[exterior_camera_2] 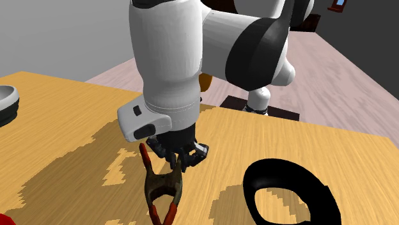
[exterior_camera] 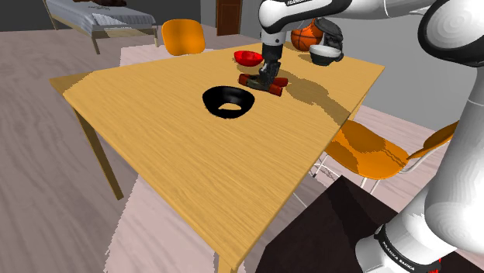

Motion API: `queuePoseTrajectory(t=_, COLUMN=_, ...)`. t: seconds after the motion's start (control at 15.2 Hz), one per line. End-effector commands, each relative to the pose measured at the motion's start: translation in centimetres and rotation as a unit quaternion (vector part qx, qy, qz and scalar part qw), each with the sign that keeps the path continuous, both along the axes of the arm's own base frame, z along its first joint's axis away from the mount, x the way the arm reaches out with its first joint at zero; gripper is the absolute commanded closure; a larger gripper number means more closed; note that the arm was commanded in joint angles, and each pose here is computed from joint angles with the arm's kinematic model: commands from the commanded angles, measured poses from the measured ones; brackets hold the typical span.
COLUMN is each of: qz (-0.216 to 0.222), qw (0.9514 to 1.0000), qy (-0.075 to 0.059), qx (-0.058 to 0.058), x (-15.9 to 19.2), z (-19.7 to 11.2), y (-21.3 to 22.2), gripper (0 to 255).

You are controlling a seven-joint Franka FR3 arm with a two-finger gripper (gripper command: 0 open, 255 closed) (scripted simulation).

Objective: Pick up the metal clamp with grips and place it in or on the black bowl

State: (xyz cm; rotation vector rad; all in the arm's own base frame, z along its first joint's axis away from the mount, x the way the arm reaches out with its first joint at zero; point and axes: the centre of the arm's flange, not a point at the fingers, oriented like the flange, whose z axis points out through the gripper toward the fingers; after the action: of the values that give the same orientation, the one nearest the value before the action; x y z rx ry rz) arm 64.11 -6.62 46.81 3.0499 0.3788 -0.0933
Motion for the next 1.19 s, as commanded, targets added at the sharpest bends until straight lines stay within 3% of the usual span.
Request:
queuePoseTrajectory(t=0.0, qz=0.000, qw=1.0000, qy=0.000, qx=0.000, x=0.0, z=0.0, y=0.0, gripper=255)
queuePoseTrajectory(t=0.2, qz=0.000, qw=1.0000, qy=0.000, qx=0.000, x=0.0, z=0.0, y=0.0, gripper=255)
queuePoseTrajectory(t=1.12, qz=0.000, qw=1.0000, qy=0.000, qx=0.000, x=0.0, z=7.4, y=0.0, gripper=255)
